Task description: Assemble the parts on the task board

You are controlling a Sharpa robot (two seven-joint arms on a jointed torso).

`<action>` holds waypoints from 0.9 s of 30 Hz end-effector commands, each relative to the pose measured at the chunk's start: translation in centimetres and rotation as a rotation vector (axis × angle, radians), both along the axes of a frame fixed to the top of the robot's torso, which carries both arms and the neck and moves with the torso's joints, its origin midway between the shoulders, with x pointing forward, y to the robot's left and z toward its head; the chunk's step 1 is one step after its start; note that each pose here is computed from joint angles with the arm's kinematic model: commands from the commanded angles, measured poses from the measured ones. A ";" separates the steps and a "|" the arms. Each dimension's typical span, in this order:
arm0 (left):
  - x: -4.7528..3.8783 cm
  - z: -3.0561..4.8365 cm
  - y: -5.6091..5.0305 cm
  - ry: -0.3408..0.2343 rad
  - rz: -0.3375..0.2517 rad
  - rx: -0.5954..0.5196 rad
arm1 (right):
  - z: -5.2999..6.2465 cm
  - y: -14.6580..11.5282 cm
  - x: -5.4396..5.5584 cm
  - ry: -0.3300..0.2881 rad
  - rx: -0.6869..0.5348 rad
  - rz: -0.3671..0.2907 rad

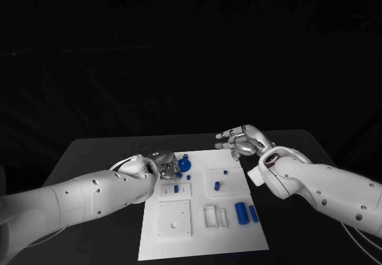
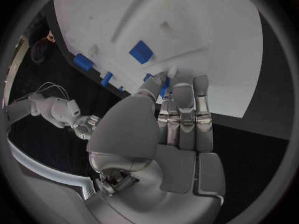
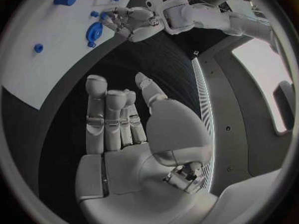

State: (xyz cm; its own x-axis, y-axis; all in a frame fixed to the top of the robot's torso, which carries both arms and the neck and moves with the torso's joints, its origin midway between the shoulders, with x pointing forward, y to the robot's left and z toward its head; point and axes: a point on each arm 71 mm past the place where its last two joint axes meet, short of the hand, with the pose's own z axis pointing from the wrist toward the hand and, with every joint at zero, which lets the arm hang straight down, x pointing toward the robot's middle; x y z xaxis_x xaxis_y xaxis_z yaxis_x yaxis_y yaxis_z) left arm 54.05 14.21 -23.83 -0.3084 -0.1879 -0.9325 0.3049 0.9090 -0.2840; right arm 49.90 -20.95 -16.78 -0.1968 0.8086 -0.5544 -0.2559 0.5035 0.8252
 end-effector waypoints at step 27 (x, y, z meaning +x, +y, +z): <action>-0.57 3.81 0.9 0.171 0.057 -0.526 | -0.7 -0.2 0.4 0.030 0.005 0.005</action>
